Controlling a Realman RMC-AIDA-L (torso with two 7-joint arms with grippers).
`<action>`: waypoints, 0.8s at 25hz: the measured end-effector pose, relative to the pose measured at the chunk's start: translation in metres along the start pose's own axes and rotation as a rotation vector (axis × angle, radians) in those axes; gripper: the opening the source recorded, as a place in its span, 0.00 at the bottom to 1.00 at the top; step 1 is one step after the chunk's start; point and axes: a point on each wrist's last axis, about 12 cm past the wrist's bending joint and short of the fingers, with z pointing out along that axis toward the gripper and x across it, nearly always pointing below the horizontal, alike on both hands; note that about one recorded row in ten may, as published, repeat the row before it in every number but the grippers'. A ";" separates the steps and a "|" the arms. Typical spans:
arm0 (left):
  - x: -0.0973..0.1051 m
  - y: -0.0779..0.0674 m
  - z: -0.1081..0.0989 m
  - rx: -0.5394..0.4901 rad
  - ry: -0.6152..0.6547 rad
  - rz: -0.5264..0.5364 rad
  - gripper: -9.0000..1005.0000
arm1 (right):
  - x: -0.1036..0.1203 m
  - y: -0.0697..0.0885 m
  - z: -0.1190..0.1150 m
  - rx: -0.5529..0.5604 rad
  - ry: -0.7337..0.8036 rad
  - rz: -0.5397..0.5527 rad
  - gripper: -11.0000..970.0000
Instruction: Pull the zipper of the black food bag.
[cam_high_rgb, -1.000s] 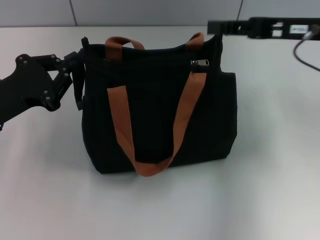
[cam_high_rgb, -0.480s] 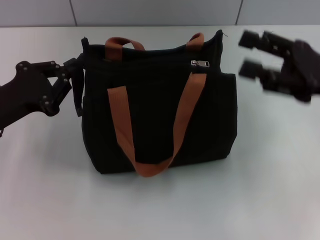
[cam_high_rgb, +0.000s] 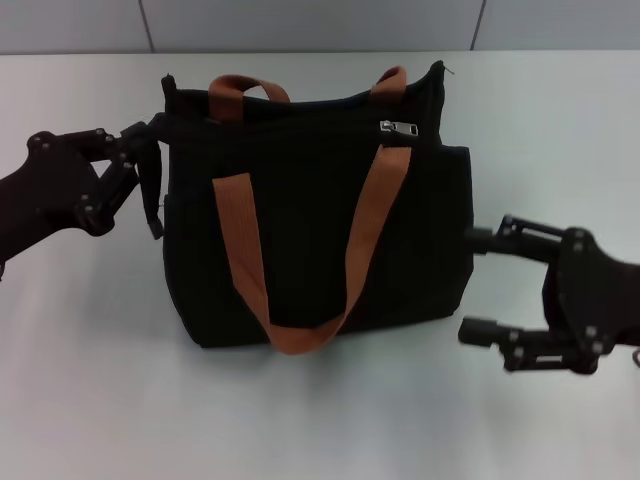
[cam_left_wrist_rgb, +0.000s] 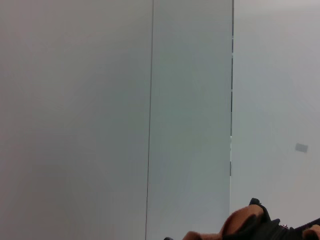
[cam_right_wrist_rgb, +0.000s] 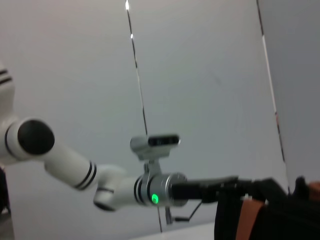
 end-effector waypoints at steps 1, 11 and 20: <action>0.000 0.000 0.000 -0.001 0.001 -0.012 0.13 | 0.002 0.001 0.000 -0.002 0.011 -0.004 0.86; -0.014 0.007 -0.029 0.043 0.003 -0.177 0.34 | 0.015 -0.003 0.005 0.028 0.072 -0.007 0.86; -0.023 -0.020 -0.035 0.286 -0.048 -0.131 0.65 | 0.025 -0.002 0.014 0.017 0.089 -0.043 0.86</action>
